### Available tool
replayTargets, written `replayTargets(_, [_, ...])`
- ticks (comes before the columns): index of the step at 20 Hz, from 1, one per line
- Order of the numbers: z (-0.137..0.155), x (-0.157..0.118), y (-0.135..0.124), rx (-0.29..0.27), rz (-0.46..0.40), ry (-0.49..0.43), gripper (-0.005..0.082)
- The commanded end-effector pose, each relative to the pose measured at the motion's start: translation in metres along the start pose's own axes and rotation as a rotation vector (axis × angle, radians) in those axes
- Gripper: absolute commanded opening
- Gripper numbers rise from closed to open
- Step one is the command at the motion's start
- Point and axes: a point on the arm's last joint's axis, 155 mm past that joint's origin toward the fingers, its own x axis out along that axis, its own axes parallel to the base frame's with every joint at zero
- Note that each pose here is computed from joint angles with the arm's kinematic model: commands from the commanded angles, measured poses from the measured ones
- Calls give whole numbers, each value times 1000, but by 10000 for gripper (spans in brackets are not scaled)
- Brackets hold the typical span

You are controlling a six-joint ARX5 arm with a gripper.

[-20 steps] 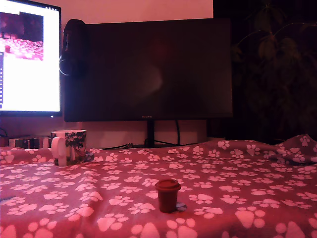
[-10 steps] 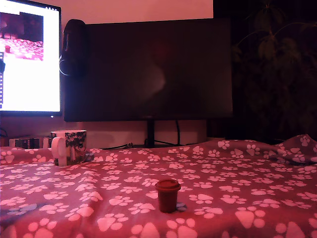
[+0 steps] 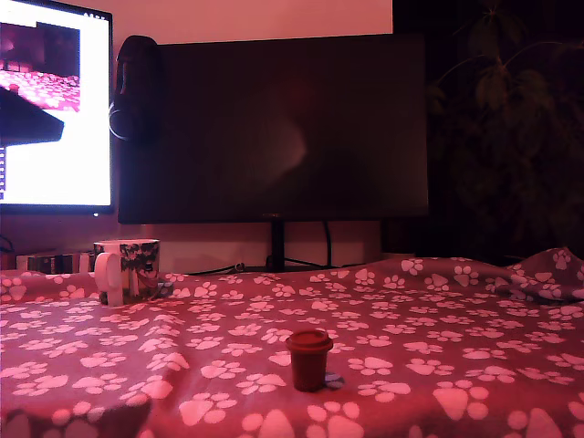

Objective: Pick up the coffee capsules on the table and drop them inside the coffee cup

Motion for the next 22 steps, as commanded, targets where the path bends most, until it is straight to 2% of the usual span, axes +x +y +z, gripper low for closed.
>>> replayTargets(1, [-18,3,-4,2,-20,33,-21])
replayTargets(6, [-32,4,-24,13,-105,80,-21])
replayTargets(10, [-40,3,-29,6,-126,110,-8])
replayTargets(11, [-40,3,-29,6,-125,110,33])
replayTargets(12, [-40,3,-29,6,-124,110,127])
replayTargets(14, [-38,4,-25,6,-101,102,399])
replayTargets(15, [-38,4,-21,-15,-78,104,521])
replayTargets(16, [-40,4,-19,-18,-67,111,592])
replayTargets(22, [-46,4,-13,-16,-37,129,607])
